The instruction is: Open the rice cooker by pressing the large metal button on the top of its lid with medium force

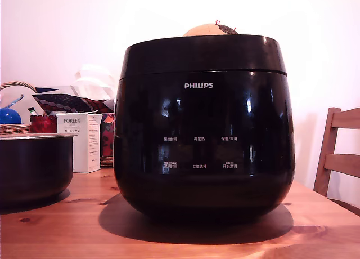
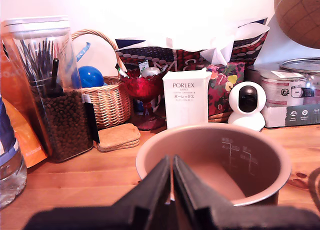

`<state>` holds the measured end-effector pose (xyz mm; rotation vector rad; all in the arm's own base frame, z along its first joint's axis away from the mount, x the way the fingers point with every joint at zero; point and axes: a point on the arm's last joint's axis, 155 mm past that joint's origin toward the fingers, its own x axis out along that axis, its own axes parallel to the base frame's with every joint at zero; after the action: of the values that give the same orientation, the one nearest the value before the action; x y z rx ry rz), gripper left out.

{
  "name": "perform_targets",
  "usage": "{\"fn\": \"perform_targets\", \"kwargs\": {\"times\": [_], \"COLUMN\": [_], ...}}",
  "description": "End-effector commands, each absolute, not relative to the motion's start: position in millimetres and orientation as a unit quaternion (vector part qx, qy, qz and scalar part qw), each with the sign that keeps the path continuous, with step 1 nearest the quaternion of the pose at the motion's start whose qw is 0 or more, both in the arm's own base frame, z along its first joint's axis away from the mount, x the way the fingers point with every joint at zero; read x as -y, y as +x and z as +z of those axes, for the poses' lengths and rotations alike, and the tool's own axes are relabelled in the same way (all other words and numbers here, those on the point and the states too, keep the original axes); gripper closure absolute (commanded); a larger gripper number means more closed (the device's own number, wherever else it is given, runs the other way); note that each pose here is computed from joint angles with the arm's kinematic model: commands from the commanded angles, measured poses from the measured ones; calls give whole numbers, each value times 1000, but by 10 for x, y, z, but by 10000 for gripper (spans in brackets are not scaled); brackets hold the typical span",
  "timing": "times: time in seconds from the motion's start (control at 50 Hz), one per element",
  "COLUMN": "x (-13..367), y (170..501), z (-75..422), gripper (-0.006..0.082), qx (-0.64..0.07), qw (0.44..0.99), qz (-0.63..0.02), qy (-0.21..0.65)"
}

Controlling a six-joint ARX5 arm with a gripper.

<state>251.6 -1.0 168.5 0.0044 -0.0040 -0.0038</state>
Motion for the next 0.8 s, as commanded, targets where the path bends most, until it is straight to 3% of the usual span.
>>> {"fn": "perform_targets", "kwargs": {"times": [0.0, 0.4, 0.52, 0.54, 0.6, 0.66, 0.78], "x": [187, 195, 334, 373, 456, 534, 664], "y": [2521, 2521, 2493, 2483, 2455, 2421, 2357], "z": [1490, 1579, 1745, 1773, 1850, 1937, 2042], "gripper": [781, 781, 781, 781, 781, 781, 782], "qx": [-16, 2, 34, 35, 50, 56, 63], "qw": [998, 998, 995, 993, 989, 981, 969], "qz": [-58, -60, -97, -109, -133, -159, -199], "qy": [-2, 0, 3, -37, -35, -96, -134]}}
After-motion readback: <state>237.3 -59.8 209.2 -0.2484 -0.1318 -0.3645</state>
